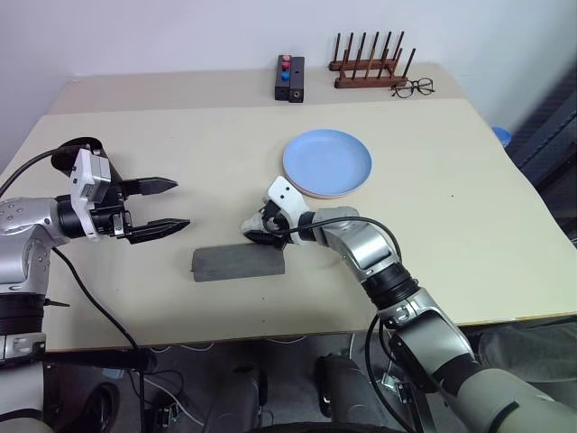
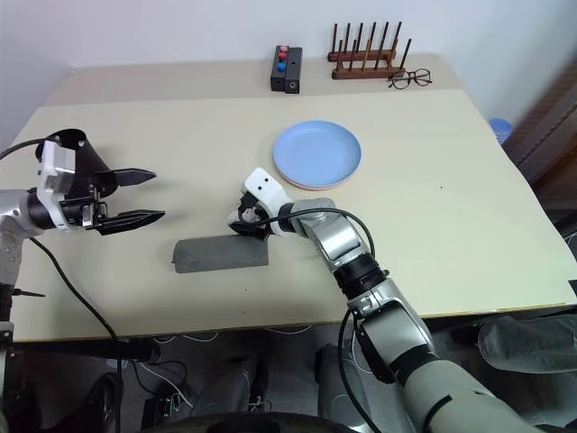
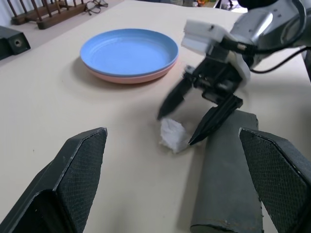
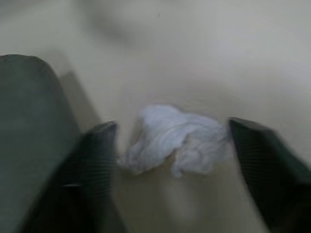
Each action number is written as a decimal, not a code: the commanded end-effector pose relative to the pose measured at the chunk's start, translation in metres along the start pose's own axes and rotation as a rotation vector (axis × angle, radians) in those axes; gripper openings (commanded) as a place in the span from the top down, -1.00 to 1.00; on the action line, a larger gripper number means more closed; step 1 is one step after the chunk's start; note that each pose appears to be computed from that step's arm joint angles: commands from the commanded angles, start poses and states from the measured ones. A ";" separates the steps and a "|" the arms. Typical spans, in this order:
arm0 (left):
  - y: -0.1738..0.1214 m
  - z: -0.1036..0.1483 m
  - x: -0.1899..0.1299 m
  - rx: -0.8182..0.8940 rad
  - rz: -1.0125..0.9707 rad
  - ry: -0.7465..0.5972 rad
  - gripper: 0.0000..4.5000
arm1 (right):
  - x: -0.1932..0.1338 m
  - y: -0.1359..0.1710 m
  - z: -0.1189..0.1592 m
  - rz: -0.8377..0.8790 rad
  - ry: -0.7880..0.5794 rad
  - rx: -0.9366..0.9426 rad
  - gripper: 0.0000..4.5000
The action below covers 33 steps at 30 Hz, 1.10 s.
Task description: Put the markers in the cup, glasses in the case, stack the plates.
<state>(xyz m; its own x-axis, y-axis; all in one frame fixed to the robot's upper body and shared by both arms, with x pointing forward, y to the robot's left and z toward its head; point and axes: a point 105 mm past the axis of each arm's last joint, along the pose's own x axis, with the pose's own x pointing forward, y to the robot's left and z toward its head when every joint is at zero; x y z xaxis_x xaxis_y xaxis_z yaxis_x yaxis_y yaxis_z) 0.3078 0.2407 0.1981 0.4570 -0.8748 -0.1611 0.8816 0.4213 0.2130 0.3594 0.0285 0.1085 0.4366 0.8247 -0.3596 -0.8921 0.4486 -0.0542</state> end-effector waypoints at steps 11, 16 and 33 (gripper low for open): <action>0.004 0.014 -0.003 0.063 0.025 -0.015 -1.00 | 0.007 -0.001 0.004 -0.024 -0.006 -0.059 0.56; 0.005 0.015 -0.004 0.067 0.033 -0.014 -1.00 | 0.006 -0.007 0.011 -0.034 -0.029 -0.063 0.98; 0.015 0.023 0.014 0.076 0.089 -0.127 -1.00 | -0.122 -0.162 0.055 -0.633 -0.227 -0.036 0.73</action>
<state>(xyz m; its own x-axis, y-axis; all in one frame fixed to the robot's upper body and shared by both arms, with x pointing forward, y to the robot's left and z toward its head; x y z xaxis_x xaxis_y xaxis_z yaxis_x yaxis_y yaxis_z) 0.3253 0.2300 0.2048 0.5093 -0.8594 -0.0444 0.8426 0.4875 0.2290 0.4559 -0.1266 0.2100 0.8854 0.4612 -0.0580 -0.4643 0.8710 -0.1608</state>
